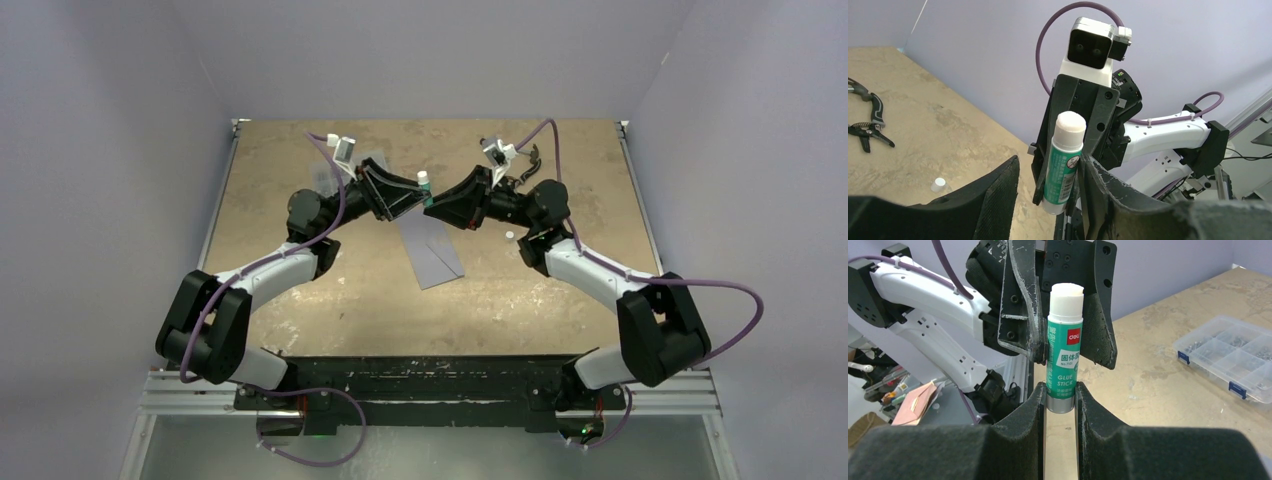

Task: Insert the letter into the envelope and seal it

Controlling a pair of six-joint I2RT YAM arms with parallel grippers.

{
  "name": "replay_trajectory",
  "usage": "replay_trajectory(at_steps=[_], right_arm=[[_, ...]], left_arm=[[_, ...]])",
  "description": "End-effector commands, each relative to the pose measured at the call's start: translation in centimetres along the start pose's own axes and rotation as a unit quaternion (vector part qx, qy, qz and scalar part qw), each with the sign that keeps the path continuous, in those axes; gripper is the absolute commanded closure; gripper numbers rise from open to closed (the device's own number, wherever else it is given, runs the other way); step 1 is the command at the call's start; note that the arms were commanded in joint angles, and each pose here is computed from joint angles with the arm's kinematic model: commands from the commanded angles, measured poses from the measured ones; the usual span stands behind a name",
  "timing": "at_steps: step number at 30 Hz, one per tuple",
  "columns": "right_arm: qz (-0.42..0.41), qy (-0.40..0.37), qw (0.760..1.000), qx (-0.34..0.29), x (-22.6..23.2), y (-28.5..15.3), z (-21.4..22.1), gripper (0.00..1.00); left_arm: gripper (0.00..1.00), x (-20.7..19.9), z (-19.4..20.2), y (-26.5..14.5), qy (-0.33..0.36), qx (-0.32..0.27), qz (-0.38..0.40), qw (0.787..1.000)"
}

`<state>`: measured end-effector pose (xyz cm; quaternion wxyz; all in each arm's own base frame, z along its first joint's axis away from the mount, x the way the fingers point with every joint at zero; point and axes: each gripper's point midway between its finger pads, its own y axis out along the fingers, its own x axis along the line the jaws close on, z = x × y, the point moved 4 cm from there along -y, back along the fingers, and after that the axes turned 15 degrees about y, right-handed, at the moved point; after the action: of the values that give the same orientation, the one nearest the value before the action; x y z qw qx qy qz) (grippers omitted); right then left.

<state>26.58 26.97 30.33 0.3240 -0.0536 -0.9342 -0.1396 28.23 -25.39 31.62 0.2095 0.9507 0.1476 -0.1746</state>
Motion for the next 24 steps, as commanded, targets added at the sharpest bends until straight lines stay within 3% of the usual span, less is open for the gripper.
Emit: replay_trajectory(at_steps=[1, 9, 10, 13, 14, 17, 19, 22, 24], right_arm=[[-0.039, -0.04, 0.998, 0.028, 1.2, 0.5, -0.2, 0.88], [-0.043, -0.041, 0.997, 0.052, 0.7, 0.7, 0.3, 0.86], [-0.043, -0.04, 0.997, 0.052, 0.7, 0.7, 0.2, 0.86], [-0.039, -0.036, 0.997, 0.049, 0.6, 0.9, 0.0, 0.84], [-0.035, -0.031, 0.998, 0.05, 0.5, 0.9, 0.0, 0.79], [-0.024, -0.011, 0.998, 0.052, 0.3, 0.5, 0.7, 0.48], [-0.015, 0.003, 0.999, 0.032, 0.4, -0.1, 1.0, 0.34], [-0.034, 0.029, 0.998, -0.036, 1.9, -0.8, 0.5, 0.22], [-0.062, 0.069, 0.991, -0.095, 3.5, -1.6, -0.2, 0.2]], left_arm=[[0.55, -0.4, -0.6, 0.5, 0.012, 0.008, 0.01, 1.0], [0.64, -0.7, -0.4, 0.6, 0.014, 0.021, 0.021, 0.999], [0.68, -0.7, -0.2, 0.6, 0.013, 0.024, 0.023, 0.999], [1.0, -0.9, 0.1, 0.5, 0.014, 0.033, 0.033, 0.999], [1.0, -1.1, 0.0, 0.5, 0.016, 0.033, 0.036, 0.999], [1.0, -1.5, -1.1, 0.8, 0.029, 0.019, 0.035, 0.999], [1.0, -1.6, -2.2, 1.2, 0.032, 0.002, 0.026, 0.999], [1.0, -2.2, -4.2, 1.4, 0.029, -0.042, 0.014, 0.999], [1.0, -2.6, -5.3, 1.4, 0.017, -0.075, 0.013, 0.997]])
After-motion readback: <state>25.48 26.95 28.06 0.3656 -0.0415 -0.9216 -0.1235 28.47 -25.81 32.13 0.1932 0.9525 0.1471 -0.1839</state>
